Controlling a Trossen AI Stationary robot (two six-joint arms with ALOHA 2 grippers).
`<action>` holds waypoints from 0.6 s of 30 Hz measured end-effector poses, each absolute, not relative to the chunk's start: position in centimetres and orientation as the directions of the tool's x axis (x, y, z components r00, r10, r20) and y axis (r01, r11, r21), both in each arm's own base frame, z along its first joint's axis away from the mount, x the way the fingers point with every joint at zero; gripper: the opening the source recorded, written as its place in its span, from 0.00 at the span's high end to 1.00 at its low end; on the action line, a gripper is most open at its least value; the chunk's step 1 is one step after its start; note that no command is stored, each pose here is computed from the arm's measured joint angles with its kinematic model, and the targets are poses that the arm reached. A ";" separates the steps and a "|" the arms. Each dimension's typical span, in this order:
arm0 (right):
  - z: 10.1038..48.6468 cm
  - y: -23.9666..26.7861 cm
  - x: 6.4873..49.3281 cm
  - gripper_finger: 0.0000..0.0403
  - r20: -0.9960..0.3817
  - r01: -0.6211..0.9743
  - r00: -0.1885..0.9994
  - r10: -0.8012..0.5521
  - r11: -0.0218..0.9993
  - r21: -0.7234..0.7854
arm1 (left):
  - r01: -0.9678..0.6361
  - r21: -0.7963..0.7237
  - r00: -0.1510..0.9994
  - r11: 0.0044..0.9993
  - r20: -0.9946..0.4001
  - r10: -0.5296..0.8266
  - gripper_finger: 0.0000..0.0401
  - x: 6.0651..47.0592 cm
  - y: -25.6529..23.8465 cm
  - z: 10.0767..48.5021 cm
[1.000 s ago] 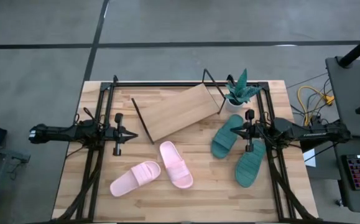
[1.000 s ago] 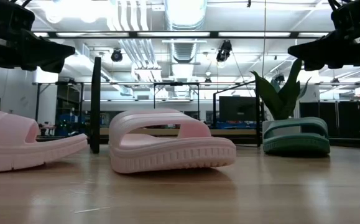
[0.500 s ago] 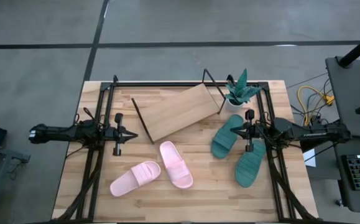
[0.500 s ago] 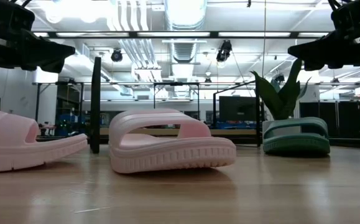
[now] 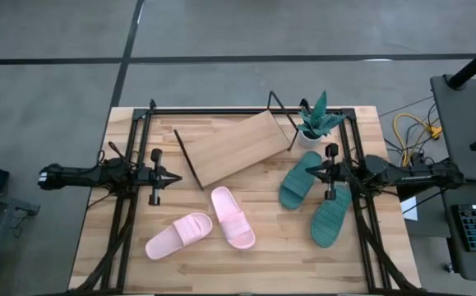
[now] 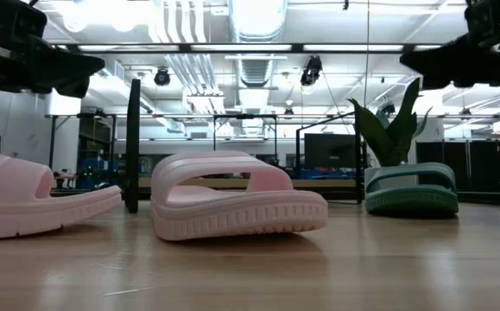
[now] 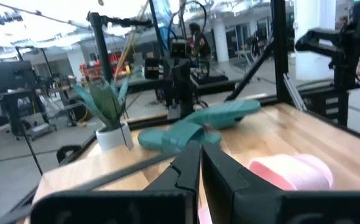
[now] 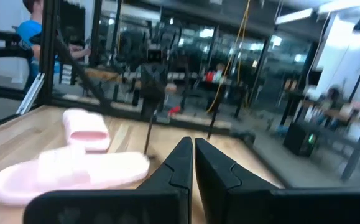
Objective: Pick and place slides into the shelf
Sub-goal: Put the left green slide on the shelf
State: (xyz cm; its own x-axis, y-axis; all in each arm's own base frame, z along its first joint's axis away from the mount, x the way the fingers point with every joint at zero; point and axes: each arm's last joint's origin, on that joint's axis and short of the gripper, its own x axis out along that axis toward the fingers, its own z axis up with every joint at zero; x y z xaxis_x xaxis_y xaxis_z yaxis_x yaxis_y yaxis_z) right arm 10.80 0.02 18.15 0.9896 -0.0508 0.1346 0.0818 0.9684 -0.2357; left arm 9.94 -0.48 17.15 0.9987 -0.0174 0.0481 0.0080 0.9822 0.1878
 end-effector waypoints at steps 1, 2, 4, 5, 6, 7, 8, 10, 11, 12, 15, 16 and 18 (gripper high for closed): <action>18.4 0.0 10.8 0.98 0.164 0.090 0.985 -0.051 0.967 -0.238 | 0.004 0.196 0.998 0.981 0.059 -0.016 1.00 9.9 -0.5 17.2; 18.8 0.0 10.7 0.98 0.200 0.098 0.978 -0.051 0.968 -0.233 | -0.007 0.216 0.997 0.976 0.081 -0.011 1.00 9.9 -0.5 17.5; 19.3 0.1 10.6 0.97 0.256 0.097 0.966 -0.035 0.967 -0.235 | -0.040 0.272 0.989 0.961 0.145 0.000 1.00 9.9 -0.4 18.1; 19.4 0.1 10.6 0.96 0.264 0.093 0.964 -0.022 0.962 -0.258 | -0.056 0.288 0.982 0.956 0.191 0.000 1.00 9.8 -0.4 18.5; 19.4 0.1 10.6 0.95 0.267 0.086 0.964 -0.009 0.957 -0.277 | -0.072 0.282 0.967 0.957 0.254 -0.002 1.00 9.7 -0.4 19.1; 19.5 0.2 10.6 0.92 0.269 0.085 0.963 -0.005 0.955 -0.285 | -0.066 0.253 0.950 0.965 0.313 -0.016 1.00 9.6 -0.5 19.7; 19.6 0.2 10.7 0.90 0.269 0.084 0.963 -0.005 0.955 -0.286 | -0.040 0.227 0.935 0.973 0.352 -0.044 1.00 9.5 -0.5 20.1; 20.3 0.2 10.8 0.83 0.269 0.082 0.963 -0.005 0.958 -0.275 | 0.042 0.226 0.921 0.973 0.368 -0.125 0.99 9.6 -0.8 20.3; 20.9 0.2 10.9 0.79 0.273 0.078 0.962 -0.002 0.960 -0.268 | 0.080 0.240 0.921 0.968 0.354 -0.164 0.97 9.7 -0.9 20.2; 21.4 0.2 11.1 0.75 0.272 0.072 0.962 0.003 0.962 -0.265 | 0.104 0.246 0.923 0.964 0.338 -0.186 0.96 9.9 -1.0 20.0; 23.4 0.5 11.8 0.63 0.223 0.061 0.975 0.007 0.953 -0.297 | 0.117 0.257 0.917 0.959 0.343 -0.204 0.91 10.2 -1.0 20.1; 24.3 0.5 12.0 0.60 0.210 0.068 0.978 -0.003 0.951 -0.301 | 0.127 0.262 0.914 0.957 0.345 -0.216 0.89 10.3 -1.1 20.2; 26.2 0.7 12.4 0.54 0.183 0.069 0.983 -0.013 0.951 -0.303 | 0.160 0.275 0.905 0.948 0.343 -0.252 0.86 10.5 -1.2 20.2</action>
State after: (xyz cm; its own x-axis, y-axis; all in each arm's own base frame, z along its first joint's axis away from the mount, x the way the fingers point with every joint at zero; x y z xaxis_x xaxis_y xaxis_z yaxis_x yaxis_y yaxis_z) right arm 12.44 0.65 26.24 0.9830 -0.0128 0.1834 0.0688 0.9507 -0.3025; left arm 10.51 -1.21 20.20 0.9047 -0.2522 0.3434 0.1601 0.9481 0.2747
